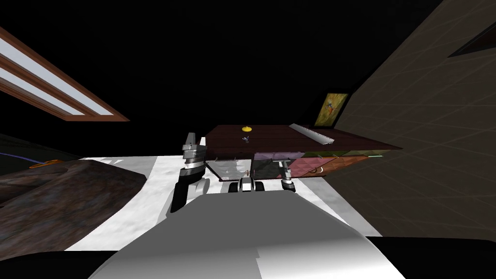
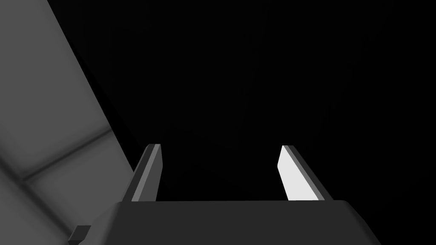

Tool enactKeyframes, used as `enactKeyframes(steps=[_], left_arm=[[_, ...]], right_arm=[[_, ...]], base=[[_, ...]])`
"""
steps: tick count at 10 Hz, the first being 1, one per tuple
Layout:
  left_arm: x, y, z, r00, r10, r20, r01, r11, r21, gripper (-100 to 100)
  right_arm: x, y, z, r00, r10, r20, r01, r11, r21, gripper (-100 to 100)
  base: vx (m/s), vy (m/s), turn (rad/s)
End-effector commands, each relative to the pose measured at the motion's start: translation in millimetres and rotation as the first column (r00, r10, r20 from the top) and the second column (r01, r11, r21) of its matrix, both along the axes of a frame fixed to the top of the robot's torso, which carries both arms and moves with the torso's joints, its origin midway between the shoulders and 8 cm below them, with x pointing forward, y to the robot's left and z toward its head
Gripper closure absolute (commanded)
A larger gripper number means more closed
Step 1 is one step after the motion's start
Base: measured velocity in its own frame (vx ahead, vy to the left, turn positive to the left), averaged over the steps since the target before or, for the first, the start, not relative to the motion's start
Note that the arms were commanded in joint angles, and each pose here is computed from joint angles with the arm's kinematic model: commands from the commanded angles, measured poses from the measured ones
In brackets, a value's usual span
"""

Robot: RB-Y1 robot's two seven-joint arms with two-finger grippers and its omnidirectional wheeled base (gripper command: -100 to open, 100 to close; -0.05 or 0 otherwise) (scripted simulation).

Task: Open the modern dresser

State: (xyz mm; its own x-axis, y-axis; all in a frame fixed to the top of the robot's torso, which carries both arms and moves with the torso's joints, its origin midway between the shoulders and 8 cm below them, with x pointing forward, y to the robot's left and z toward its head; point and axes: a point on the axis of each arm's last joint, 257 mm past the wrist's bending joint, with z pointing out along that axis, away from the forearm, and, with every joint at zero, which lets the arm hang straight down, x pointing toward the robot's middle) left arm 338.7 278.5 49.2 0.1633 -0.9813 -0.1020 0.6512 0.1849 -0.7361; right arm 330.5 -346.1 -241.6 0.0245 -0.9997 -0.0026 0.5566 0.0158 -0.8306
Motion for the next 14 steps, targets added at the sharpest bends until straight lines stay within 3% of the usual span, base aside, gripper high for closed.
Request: enactKeyframes(steps=[1, 5, 6, 7, 12, 14], left_arm=[[0.0, 0.0, 0.0, 1.0, 0.0, 0.0, 0.0, 1.0, 0.0, 0], [0.0, 0.0, 0.0, 1.0, 0.0, 0.0, 0.0, 1.0, 0.0, 0], [0.0, 0.0, 0.0, 1.0, 0.0, 0.0, 0.0, 1.0, 0.0, 0], [0.0, 0.0, 0.0, 1.0, 0.0, 0.0, 0.0, 1.0, 0.0, 0], [0.0, 0.0, 0.0, 1.0, 0.0, 0.0, 0.0, 1.0, 0.0, 0], [0.0, 0.0, 0.0, 1.0, 0.0, 0.0, 0.0, 1.0, 0.0, 0]], right_arm=[[6.2, -10, 7.5, 1.0, 0.01, 0.0, -0.01, 1.0, -0.002, 100], [15.8, -26, 20.2, 1.0, 0.022, -0.001, -0.022, 1.0, -0.003, 100], [13.4, -21, 9.6, 1.0, 0.02, -0.023, -0.02, 1.0, 0.003, 100], [22.6, -33, 15.6, 0.999, 0.025, -0.035, -0.024, 1.0, 0.008, -100], [54.6, -70, 52.7, 0.999, 0.042, -0.034, -0.041, 0.999, 0.014, -100], [58.9, -75, 58.7, 0.998, 0.043, -0.033, -0.043, 0.999, 0.015, -100]], base=[[-0.122, 0.075, -0.063], [-0.181, 0.063, -0.058], [-0.064, 0.019, -0.013], [-0.041, 0.041, -0.034], [-0.049, 0.089, -0.027], [-0.037, 0.079, -0.032]])
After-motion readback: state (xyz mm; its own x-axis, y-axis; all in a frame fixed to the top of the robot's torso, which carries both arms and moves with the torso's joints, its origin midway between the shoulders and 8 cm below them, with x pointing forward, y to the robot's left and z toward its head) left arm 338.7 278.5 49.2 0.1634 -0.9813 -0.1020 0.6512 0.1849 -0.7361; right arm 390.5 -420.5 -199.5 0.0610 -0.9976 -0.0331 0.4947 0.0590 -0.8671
